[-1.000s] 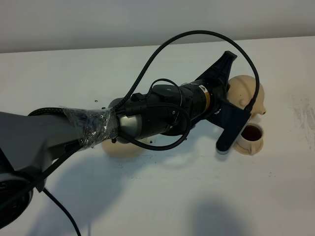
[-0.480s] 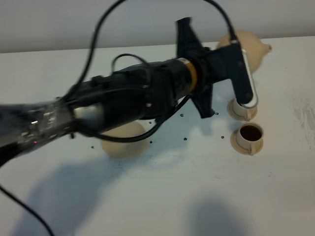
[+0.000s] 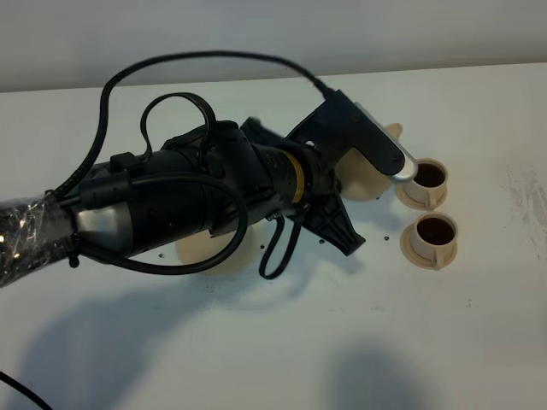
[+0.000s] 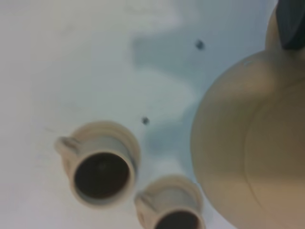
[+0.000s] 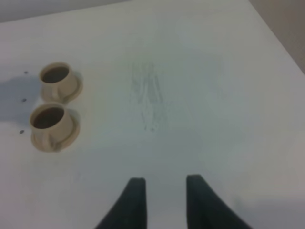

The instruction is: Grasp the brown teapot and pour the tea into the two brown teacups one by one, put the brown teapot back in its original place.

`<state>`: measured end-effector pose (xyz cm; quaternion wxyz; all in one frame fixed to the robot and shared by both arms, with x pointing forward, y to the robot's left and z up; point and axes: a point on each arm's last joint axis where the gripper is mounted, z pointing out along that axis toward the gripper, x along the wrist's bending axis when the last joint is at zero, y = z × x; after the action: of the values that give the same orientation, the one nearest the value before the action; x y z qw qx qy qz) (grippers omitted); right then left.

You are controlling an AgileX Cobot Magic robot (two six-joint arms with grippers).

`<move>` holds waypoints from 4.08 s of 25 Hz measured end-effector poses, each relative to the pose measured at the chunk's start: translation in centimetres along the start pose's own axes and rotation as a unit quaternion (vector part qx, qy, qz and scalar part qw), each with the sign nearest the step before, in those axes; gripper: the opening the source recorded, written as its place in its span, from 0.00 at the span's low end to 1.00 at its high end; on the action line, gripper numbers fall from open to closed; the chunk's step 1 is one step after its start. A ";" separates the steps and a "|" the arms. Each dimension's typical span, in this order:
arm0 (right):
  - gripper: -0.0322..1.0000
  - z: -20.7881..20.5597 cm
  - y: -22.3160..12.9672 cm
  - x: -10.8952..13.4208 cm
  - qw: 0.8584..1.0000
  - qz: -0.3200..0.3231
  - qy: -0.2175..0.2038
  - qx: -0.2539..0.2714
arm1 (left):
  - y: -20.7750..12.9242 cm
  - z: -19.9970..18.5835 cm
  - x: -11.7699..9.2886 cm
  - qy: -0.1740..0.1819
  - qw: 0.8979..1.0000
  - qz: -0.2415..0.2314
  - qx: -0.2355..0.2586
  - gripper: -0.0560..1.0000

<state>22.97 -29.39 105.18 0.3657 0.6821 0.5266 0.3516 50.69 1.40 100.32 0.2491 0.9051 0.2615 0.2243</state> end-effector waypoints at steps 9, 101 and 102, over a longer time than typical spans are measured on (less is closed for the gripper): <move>0.25 0.0 0.0 0.0 1.000 0.000 0.000 0.000 | -1.8 3.0 -1.8 -0.051 0.993 -0.081 0.073 0.16; 0.25 0.0 0.0 0.0 1.000 0.000 0.000 0.000 | -14.0 1.4 7.4 0.030 0.952 -0.220 0.209 0.43; 0.25 0.0 0.0 0.0 1.000 0.000 0.000 0.000 | -14.0 1.3 7.5 0.030 0.952 -0.220 0.209 0.44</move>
<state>22.97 -29.39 105.18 0.3657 0.6821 0.5266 0.3516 52.03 15.65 93.44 0.0896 0.8498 0.5025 0.1316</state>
